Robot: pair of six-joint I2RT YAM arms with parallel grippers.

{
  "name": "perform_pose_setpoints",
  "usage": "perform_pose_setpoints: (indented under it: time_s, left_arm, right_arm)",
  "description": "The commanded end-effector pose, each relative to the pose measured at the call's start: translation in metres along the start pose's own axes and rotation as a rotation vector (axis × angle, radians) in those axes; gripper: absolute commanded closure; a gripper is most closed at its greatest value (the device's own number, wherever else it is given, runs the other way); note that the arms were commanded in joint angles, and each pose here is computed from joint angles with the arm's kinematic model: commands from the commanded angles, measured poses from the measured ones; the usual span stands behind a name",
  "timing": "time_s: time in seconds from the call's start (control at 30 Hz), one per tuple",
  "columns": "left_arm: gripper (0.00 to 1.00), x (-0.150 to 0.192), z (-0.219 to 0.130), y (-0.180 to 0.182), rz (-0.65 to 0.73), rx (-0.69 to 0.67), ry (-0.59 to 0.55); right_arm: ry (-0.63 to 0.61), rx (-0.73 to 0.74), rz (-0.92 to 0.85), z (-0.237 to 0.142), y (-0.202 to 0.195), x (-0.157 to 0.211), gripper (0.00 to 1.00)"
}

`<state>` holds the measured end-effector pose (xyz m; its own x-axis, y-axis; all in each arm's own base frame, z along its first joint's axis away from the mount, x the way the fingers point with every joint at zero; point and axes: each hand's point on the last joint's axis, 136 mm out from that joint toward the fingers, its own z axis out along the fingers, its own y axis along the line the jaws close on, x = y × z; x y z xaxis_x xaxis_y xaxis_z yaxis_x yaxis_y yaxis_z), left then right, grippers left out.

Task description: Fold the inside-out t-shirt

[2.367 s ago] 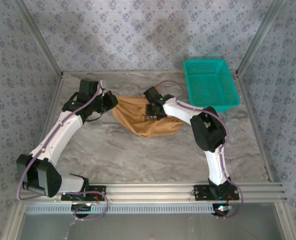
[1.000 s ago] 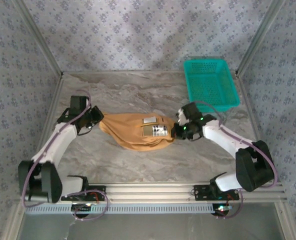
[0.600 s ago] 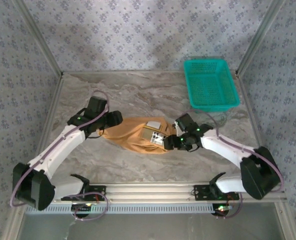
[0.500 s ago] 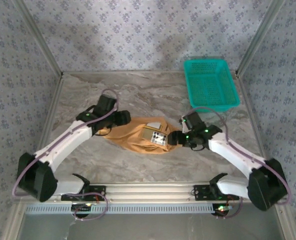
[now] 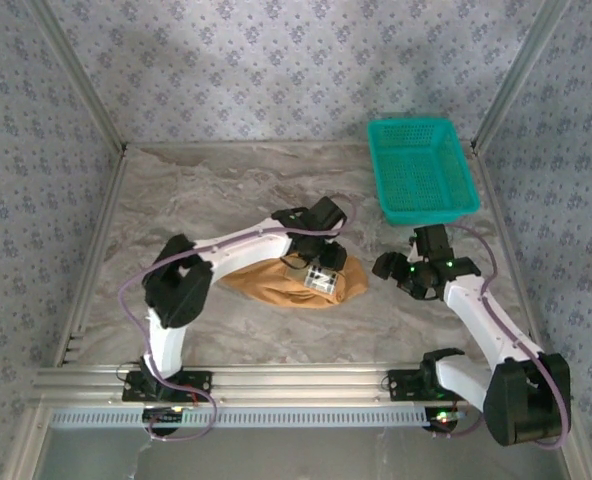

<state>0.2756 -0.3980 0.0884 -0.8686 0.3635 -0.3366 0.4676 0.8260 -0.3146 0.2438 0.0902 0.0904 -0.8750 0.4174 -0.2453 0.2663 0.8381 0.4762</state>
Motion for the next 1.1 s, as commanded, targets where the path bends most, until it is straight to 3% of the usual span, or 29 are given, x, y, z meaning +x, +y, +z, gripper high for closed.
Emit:
perform_pose_setpoints:
  time_s: [0.0, 0.27, 0.3, 0.4, 0.47, 0.53, 0.7, 0.77, 0.9, 1.07]
  left_arm:
    - [1.0, 0.01, -0.011, 0.006, -0.006, -0.011, 0.09]
    - [1.0, -0.038, -0.105, 0.015, -0.103, 0.038, -0.129]
    - [1.0, -0.04, -0.116, 0.015, -0.107, 0.046, -0.146]
    - [1.0, -0.044, -0.145, 0.021, -0.135, 0.064, -0.206]
    - [1.0, -0.043, -0.162, 0.028, -0.149, 0.065, -0.246]
    - [0.97, -0.039, -0.17, 0.029, -0.152, 0.075, -0.263]
    - [0.55, -0.018, -0.146, 0.004, -0.135, 0.202, -0.217]
    - [0.47, -0.012, -0.13, -0.006, -0.116, 0.24, -0.21]
    - [0.37, -0.006, -0.102, -0.024, -0.094, 0.305, -0.198]
    - [0.35, -0.007, -0.067, -0.021, -0.114, 0.286, -0.167]
  right_arm:
    - [0.043, -0.061, -0.004, 0.016, 0.017, 0.005, 0.26]
    - [0.133, -0.037, -0.061, 0.073, 0.059, 0.021, 0.3]
    - [0.141, -0.031, -0.061, 0.084, 0.062, 0.023, 0.36]
    - [0.148, -0.027, -0.052, 0.096, 0.071, 0.013, 0.89]
    - [0.117, -0.021, -0.067, 0.087, 0.078, -0.001, 1.0]
    - [0.077, -0.035, -0.083, 0.07, 0.087, -0.014, 1.0]
    - [0.024, -0.169, -0.103, 0.029, 0.12, -0.03, 1.0]
    - [0.013, -0.215, -0.101, 0.019, 0.129, -0.032, 1.0]
    - [0.023, -0.259, -0.092, 0.013, 0.138, -0.032, 1.0]
    - [0.024, -0.252, -0.086, 0.013, 0.136, -0.032, 1.0]
